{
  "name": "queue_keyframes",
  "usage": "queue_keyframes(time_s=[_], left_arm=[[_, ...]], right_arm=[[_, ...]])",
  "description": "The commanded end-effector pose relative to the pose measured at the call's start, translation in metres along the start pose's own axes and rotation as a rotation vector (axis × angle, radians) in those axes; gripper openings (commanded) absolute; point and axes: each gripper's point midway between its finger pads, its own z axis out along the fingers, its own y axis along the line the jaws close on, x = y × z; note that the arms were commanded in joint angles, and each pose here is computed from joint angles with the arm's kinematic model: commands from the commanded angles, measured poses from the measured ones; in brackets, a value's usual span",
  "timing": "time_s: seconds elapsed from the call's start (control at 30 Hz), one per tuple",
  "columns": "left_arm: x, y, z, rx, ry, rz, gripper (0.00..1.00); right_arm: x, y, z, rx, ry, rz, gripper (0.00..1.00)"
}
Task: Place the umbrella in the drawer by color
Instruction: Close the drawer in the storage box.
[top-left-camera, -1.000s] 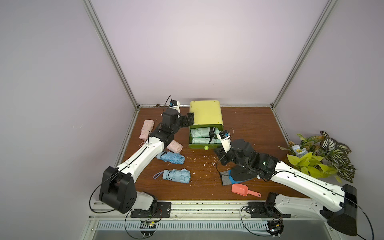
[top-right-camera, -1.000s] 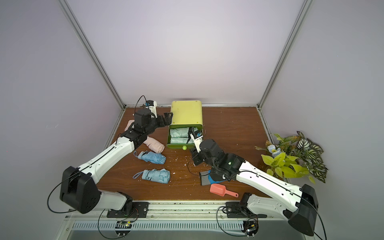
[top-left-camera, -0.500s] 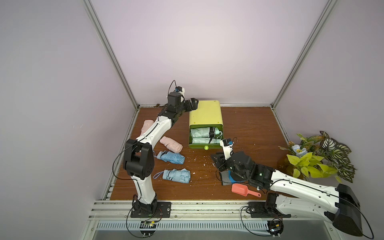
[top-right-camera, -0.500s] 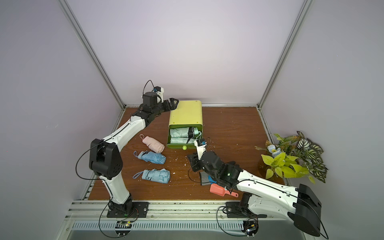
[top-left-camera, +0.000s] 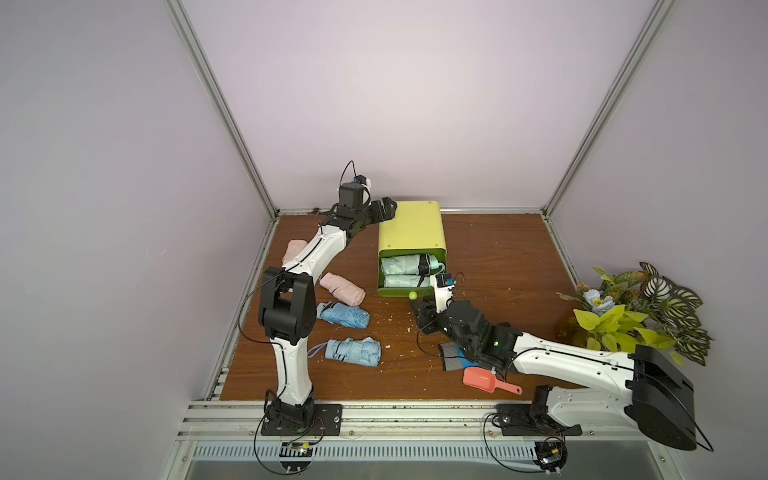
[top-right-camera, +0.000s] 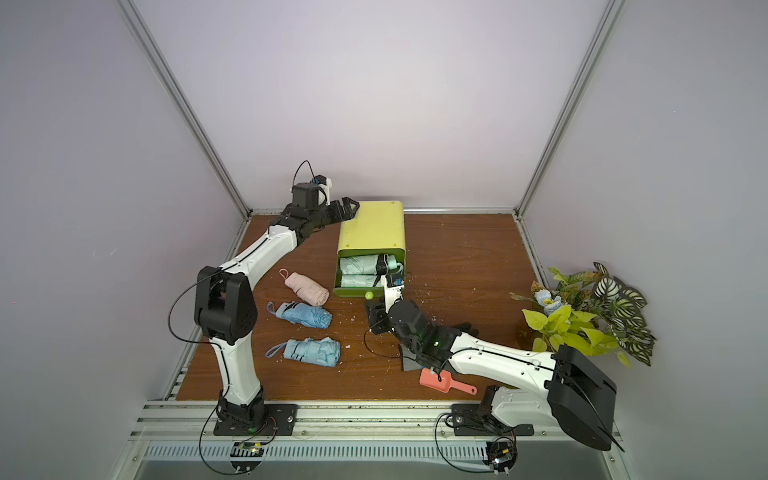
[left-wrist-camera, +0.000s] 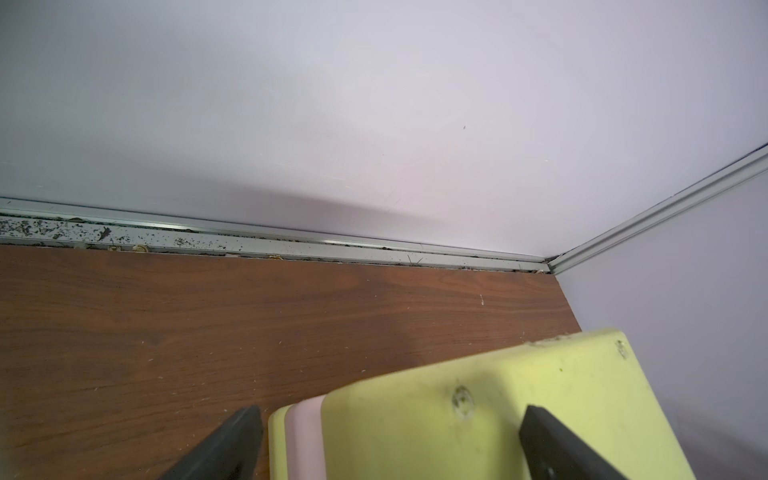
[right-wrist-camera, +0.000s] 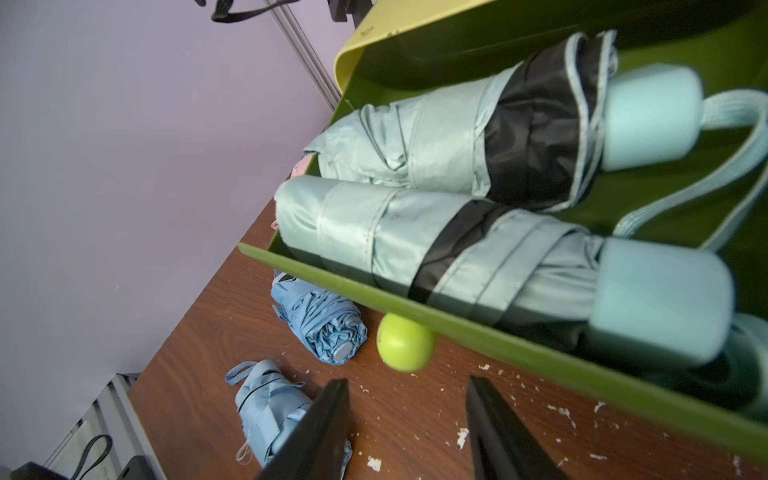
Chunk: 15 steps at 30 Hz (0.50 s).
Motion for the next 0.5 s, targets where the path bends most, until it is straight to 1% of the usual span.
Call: queue_keyframes(time_s=[0.0,0.23,0.47], left_arm=[[0.031,0.022,0.015,-0.048,0.098,-0.009,1.00],[0.045,0.031,0.020,-0.059,0.123,-0.012,1.00],[0.054,0.017,0.017,0.036,0.131,-0.056,1.00]], right_arm=[[-0.037,0.015,-0.002,-0.022,-0.129,0.038,0.53],[-0.059,0.023,0.005,0.012,-0.171,-0.040,0.53],[-0.079,0.024,0.016,0.040,-0.227,-0.079,0.52]])
